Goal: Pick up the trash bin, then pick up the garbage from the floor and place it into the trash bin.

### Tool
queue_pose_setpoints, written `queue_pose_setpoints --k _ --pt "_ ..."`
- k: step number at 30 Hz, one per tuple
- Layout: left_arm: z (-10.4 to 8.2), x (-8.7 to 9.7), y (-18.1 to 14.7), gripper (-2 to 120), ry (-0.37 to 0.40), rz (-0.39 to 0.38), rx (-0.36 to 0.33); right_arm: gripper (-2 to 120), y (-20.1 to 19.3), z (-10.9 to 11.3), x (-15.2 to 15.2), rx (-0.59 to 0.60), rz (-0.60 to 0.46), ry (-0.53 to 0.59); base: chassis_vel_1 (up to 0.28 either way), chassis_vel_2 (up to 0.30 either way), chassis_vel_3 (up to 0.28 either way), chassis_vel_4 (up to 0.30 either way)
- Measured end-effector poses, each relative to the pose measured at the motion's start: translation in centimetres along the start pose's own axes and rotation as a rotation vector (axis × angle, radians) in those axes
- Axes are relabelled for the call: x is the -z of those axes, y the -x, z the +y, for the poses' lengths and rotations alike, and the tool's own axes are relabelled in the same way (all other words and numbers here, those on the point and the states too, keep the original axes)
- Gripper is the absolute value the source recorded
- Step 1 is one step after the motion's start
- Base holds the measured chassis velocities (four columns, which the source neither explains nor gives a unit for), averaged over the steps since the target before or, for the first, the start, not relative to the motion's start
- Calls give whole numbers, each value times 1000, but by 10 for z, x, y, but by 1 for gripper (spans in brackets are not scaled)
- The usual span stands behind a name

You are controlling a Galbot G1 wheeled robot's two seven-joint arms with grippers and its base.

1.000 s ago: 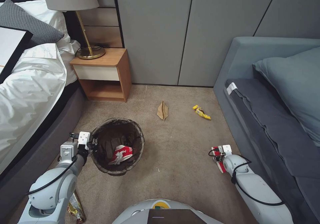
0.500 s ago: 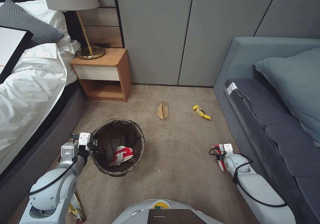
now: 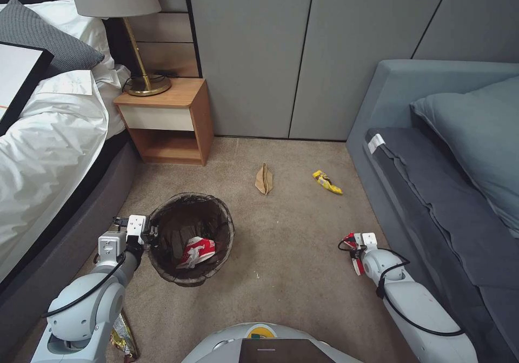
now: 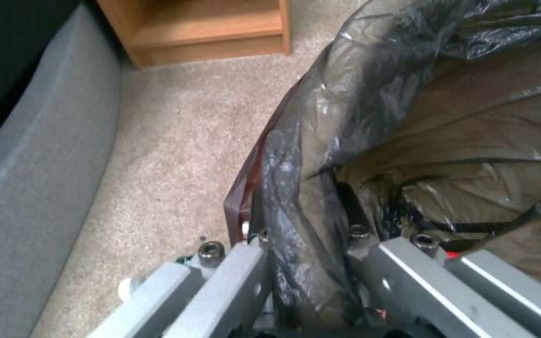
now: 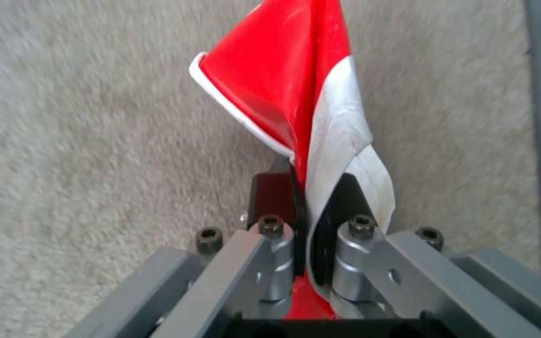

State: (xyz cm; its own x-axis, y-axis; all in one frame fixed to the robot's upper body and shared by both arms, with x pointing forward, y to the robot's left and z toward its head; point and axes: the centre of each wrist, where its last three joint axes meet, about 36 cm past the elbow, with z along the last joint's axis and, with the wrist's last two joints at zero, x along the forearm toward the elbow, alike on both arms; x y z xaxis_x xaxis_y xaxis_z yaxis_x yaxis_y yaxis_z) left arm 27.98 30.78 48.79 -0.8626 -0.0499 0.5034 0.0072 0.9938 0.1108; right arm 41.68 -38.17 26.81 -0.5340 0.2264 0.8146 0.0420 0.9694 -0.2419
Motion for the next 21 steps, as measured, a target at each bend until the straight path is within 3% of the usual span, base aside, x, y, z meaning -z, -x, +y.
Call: queue_pose_setpoints --k 9,18,21 --pt "1 4 -5 0 7 -12 5 0 -50 -12 20 12 -104 11 0 0 0 0" --pt "1 6 -6 0 6 -19 2 0 -149 -8 59 90 -289 -15 0 0 0 0" --pt "-1 5 -5 0 4 -18 -2 0 -201 5 82 181 -411 -26 0 0 0 0"
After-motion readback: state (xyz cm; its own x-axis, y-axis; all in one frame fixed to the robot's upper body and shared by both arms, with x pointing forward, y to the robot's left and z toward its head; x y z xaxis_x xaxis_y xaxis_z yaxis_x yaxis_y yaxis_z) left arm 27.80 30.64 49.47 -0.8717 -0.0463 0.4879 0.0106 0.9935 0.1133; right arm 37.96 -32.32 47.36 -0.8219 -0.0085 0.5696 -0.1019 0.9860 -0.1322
